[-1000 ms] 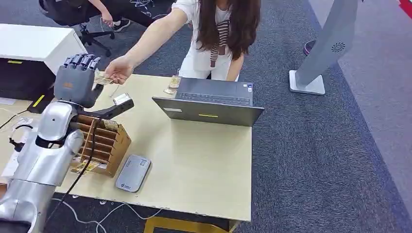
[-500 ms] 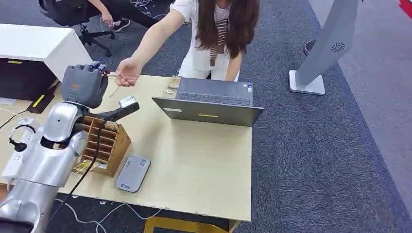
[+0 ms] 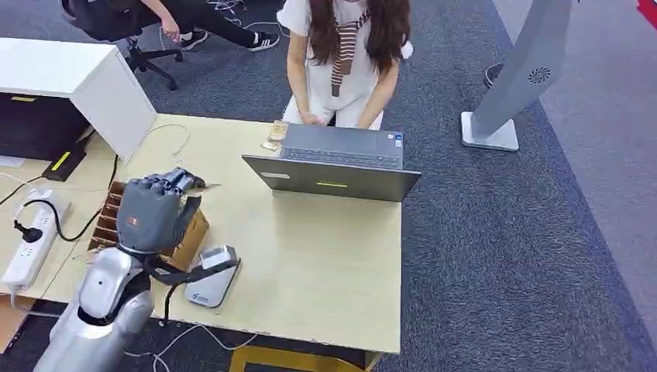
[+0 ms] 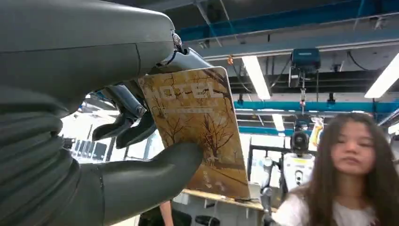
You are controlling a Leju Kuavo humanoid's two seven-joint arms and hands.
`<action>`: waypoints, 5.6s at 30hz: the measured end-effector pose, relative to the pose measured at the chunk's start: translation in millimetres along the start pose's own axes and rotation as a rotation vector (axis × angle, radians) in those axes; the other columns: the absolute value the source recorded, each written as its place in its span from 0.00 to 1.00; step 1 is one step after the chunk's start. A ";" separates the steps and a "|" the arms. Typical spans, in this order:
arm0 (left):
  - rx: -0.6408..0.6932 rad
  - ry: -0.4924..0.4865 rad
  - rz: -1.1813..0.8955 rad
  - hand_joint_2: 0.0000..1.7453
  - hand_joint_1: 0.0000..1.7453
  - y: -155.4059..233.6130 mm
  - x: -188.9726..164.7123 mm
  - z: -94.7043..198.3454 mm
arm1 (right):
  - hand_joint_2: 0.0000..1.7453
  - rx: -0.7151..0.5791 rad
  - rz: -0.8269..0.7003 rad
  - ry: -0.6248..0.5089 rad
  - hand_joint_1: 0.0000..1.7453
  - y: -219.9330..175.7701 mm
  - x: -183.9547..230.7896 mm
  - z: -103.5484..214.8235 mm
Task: Pass the card to the sensor for recognition and then transmit it.
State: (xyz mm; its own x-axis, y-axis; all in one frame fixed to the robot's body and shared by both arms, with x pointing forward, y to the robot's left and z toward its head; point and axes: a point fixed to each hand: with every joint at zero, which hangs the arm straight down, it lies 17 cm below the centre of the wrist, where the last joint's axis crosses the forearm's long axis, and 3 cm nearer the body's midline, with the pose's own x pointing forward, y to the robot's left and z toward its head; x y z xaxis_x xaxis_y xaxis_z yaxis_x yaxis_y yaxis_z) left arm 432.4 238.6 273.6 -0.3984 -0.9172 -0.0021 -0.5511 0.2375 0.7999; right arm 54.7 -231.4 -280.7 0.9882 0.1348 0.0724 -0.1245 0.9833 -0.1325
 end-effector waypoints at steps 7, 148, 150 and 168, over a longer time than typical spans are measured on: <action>-0.039 -0.007 0.042 1.00 1.00 -3.4 18.2 26.4 | 1.00 -0.005 -0.007 0.002 0.00 -0.7 -0.7 -0.1; -0.796 0.263 0.068 1.00 1.00 -169.1 -38.5 153.1 | 1.00 0.020 -0.008 0.010 0.00 3.7 0.1 0.7; -0.795 0.263 0.067 1.00 1.00 -169.1 -38.5 152.9 | 1.00 0.020 -0.008 0.010 0.00 3.7 0.1 0.7; -0.329 0.173 0.026 1.00 1.00 -98.7 -22.1 54.9 | 1.00 0.021 0.001 0.005 0.00 3.8 0.9 0.7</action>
State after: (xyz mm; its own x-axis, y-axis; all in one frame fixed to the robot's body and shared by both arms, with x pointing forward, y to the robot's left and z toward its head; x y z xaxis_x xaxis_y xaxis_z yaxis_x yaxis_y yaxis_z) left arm 455.3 252.9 161.8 -0.2641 -0.9593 0.1001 -0.2663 0.1722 0.9484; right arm 55.0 -227.4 -280.4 0.9885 0.1355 0.0675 -0.1274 0.9855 -0.1121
